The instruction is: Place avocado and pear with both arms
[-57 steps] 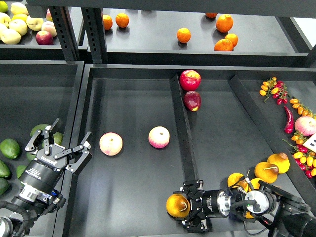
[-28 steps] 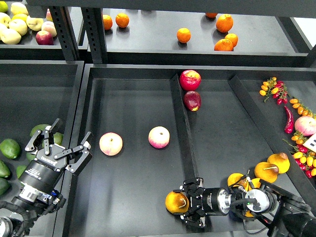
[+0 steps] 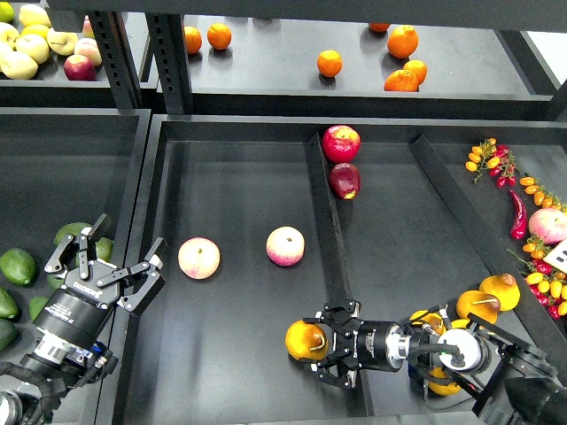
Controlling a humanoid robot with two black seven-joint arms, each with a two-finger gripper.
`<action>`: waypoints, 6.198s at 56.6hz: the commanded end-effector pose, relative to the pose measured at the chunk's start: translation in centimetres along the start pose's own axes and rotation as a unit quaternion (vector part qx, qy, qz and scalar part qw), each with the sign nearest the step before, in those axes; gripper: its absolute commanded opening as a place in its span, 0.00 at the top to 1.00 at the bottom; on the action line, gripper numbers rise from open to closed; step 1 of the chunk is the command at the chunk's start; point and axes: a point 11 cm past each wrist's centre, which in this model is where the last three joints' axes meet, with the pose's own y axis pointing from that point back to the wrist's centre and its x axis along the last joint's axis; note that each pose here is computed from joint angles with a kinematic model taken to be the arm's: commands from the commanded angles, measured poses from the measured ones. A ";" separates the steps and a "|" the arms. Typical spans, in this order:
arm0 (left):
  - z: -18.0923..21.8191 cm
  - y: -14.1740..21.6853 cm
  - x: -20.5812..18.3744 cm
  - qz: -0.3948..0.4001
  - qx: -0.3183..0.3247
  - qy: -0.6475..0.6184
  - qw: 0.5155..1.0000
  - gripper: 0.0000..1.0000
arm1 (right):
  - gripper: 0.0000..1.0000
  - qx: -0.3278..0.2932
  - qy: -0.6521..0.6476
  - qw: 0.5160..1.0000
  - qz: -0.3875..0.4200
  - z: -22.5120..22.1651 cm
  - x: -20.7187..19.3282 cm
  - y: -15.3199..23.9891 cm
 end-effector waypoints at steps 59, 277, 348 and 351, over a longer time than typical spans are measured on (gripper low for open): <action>-0.7 -0.1 0.3 0.005 0.012 0.001 1.000 0.01 | 0.60 0.018 -0.038 0.994 0.100 2.8 7.7 15.1; 0.2 -2.6 -0.2 -0.002 0.028 -0.034 0.999 0.01 | 0.00 0.391 -0.204 0.879 -0.182 -14.1 -5.7 10.1; 0.7 -4.9 0.2 0.007 0.024 -0.059 0.998 0.01 | 0.00 0.339 -0.210 0.867 -0.299 -8.3 -7.4 4.9; 0.6 -5.0 -0.1 0.002 0.025 -0.061 0.998 0.01 | 0.00 0.334 -0.210 0.871 -0.292 -8.4 -7.6 4.8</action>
